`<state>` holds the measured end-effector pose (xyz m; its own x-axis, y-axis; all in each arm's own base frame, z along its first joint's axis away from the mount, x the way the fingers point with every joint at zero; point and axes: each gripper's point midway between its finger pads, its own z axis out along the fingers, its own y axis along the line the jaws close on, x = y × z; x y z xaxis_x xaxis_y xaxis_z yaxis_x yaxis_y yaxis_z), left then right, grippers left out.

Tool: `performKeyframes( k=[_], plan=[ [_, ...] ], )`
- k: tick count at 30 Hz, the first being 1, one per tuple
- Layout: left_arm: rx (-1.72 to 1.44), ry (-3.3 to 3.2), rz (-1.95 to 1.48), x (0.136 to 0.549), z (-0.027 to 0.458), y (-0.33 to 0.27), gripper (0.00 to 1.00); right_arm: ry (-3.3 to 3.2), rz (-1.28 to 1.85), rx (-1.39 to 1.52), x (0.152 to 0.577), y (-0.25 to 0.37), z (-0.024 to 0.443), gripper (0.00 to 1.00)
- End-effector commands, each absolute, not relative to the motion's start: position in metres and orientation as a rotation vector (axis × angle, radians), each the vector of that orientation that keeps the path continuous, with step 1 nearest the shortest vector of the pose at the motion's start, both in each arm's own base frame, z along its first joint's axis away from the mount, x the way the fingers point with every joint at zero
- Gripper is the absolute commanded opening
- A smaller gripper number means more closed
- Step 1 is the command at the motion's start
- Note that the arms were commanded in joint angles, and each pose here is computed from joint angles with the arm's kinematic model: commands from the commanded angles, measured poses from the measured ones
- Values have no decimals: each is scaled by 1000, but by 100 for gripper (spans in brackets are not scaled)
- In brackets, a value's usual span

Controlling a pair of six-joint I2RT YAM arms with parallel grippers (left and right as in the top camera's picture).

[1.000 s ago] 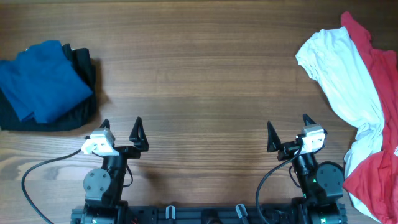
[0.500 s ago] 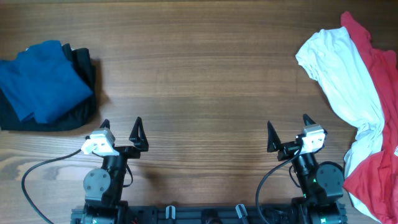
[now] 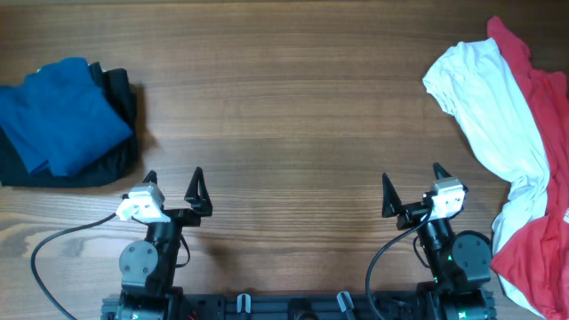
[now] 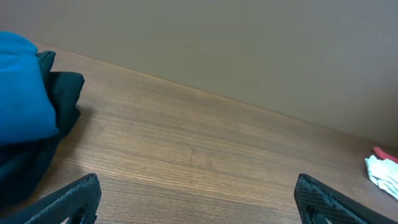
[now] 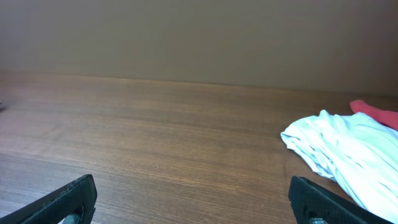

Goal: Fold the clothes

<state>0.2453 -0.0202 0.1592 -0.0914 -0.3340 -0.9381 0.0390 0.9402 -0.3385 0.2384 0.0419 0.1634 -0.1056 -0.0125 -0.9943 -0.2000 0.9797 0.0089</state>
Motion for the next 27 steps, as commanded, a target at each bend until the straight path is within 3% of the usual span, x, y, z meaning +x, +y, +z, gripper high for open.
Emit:
performKeyframes(
  k=[1,11,27],
  plan=[
    [-215,1630,-312,245,159,-20,100,1652,156,-139,238,39,170,100],
    [-315,1617,-419,245,161,-22,100,1664,308,24,237,39,173,100],
    [-298,1817,-441,234,221,-32,100,1783,203,-2,245,32,243,100]
  ],
)
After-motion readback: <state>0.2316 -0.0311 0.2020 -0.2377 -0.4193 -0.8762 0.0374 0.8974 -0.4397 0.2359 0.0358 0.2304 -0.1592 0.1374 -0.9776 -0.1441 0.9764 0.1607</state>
